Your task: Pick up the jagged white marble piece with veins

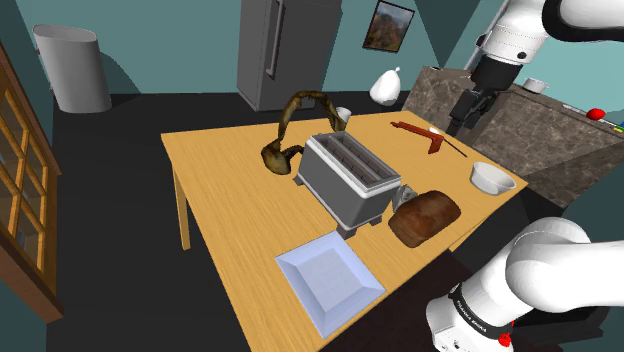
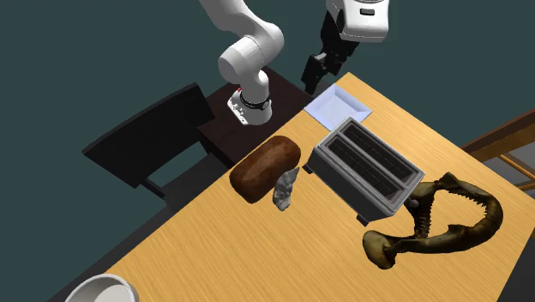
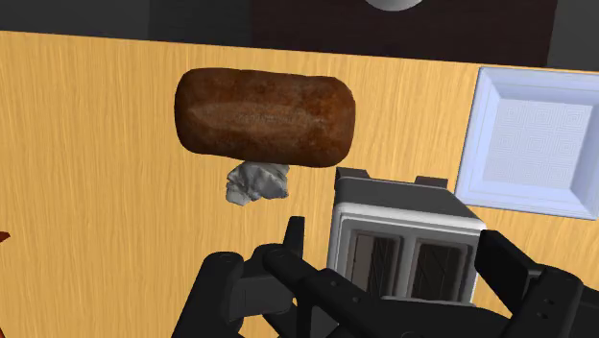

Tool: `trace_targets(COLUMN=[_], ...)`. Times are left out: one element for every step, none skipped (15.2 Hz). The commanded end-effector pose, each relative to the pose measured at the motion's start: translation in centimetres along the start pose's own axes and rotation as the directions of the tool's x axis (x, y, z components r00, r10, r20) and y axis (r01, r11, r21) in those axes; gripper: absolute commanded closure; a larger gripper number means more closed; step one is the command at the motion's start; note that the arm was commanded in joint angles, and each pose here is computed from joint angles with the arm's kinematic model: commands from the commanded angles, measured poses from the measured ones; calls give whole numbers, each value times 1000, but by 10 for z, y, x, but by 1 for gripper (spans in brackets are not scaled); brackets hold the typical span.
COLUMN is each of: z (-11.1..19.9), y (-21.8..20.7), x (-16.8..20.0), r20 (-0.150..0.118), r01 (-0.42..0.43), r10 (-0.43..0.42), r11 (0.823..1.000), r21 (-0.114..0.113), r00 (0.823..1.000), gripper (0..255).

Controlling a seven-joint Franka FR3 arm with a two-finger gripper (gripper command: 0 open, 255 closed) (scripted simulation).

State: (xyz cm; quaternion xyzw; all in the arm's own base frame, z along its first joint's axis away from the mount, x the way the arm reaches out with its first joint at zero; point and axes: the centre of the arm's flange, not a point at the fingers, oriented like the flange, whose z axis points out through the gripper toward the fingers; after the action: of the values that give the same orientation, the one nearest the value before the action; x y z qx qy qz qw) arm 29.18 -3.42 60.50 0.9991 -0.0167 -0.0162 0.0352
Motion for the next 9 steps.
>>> trace_targets(z=[0,11,21,32,42,53,64,75,86], y=[0,7,13,20,27,34,41,48,55], x=[0,6,12,17,23,28,33,38,43], r20=[0,2,5,8,11,14,17,20,24], r01=[0,-23,-47,-70,-94,-117,-140,-164,-187], r10=[0,23,47,70,93,117,140,163,186], r11=[1000,1000,999,997,995,993,989,986,981], r21=[0,6,13,19,25,32,38,44,50], r00=[1000,1000,999,998,996,993,990,986,982], gripper=[0,0,0,0,0,0,0,0,0])
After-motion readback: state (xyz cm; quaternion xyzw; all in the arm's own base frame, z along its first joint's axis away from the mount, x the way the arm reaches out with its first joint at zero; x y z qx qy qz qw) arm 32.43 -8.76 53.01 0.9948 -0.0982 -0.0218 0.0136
